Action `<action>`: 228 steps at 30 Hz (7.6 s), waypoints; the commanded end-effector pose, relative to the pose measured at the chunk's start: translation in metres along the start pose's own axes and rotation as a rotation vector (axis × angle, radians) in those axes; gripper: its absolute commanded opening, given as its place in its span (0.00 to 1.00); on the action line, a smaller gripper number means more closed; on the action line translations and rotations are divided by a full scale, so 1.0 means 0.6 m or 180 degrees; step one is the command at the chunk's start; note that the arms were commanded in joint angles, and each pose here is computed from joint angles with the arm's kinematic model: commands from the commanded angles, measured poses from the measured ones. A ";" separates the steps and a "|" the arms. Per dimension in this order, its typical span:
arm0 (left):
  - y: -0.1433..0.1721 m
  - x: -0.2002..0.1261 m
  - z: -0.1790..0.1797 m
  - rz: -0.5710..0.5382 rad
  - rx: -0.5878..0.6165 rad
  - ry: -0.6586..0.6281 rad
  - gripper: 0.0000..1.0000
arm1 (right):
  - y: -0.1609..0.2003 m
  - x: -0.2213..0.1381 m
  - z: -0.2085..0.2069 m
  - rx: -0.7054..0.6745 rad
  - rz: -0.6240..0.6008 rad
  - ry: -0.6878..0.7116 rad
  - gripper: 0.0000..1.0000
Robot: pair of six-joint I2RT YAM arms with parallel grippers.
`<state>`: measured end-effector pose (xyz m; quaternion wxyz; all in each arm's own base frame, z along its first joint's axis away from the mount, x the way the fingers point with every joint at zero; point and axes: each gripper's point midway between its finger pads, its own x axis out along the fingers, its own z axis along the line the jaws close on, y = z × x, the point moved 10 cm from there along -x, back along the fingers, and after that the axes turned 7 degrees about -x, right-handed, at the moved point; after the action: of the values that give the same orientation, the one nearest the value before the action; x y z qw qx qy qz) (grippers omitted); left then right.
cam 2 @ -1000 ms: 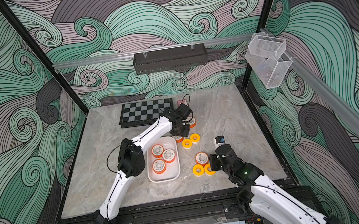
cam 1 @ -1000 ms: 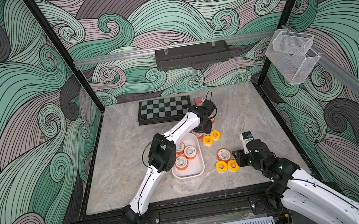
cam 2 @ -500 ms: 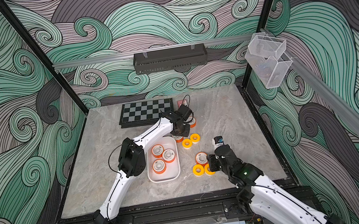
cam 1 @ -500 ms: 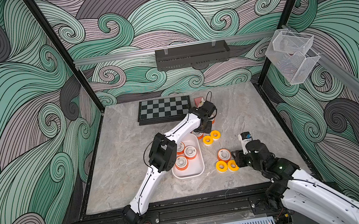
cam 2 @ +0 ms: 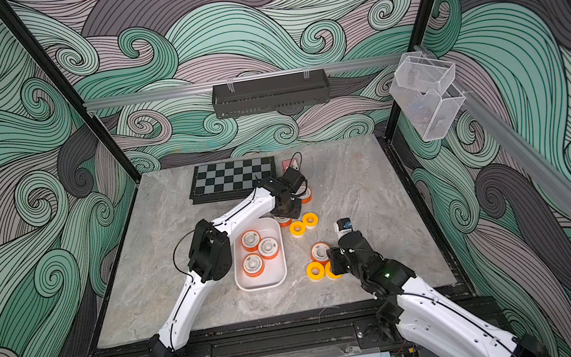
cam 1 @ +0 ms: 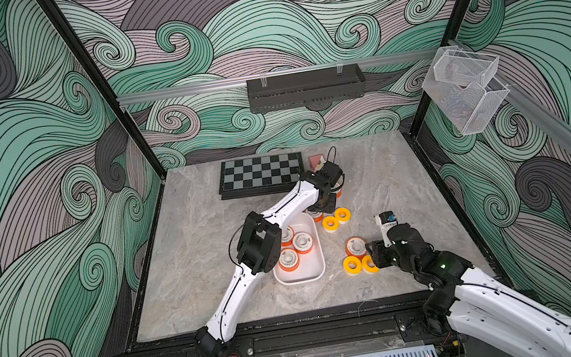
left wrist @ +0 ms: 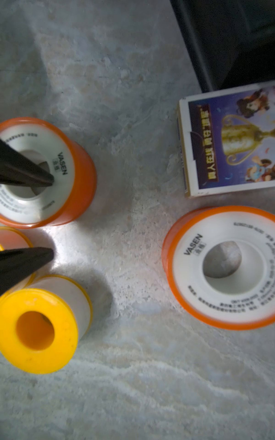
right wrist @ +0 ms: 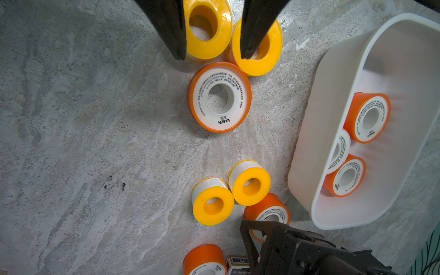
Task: Put the sealing tape into the storage box
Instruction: Pick up the sealing tape at the center of the board, then place the sealing tape in the storage box, then pick up the sealing tape at the center of the board.
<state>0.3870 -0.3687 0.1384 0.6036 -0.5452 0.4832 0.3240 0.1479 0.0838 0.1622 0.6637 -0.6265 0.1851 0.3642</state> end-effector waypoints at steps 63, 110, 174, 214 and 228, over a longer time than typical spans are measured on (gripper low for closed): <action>-0.021 -0.117 -0.016 -0.0281 0.0243 -0.0012 0.25 | -0.001 -0.004 0.010 -0.0152 -0.0143 0.0005 0.44; 0.313 -0.181 0.040 0.0476 0.0333 0.0178 0.23 | -0.002 -0.004 0.013 -0.0182 -0.0163 -0.0001 0.45; 0.329 -0.376 0.188 -0.0590 0.0033 -0.0054 0.48 | -0.045 0.024 0.033 -0.0258 0.0205 -0.0092 0.52; 0.425 -0.443 0.305 -0.1150 -0.0354 -0.0103 0.51 | -0.377 0.357 -0.035 -0.0009 0.1558 0.0494 0.50; 0.424 -0.442 0.304 -0.1142 -0.0350 -0.0132 0.51 | -0.368 0.421 -0.049 -0.0057 0.1762 0.0521 0.49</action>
<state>0.1106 -0.1089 0.2887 0.6243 -0.6536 0.3563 0.2371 0.4792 0.1327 0.1322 0.5201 -0.5874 0.3970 0.4763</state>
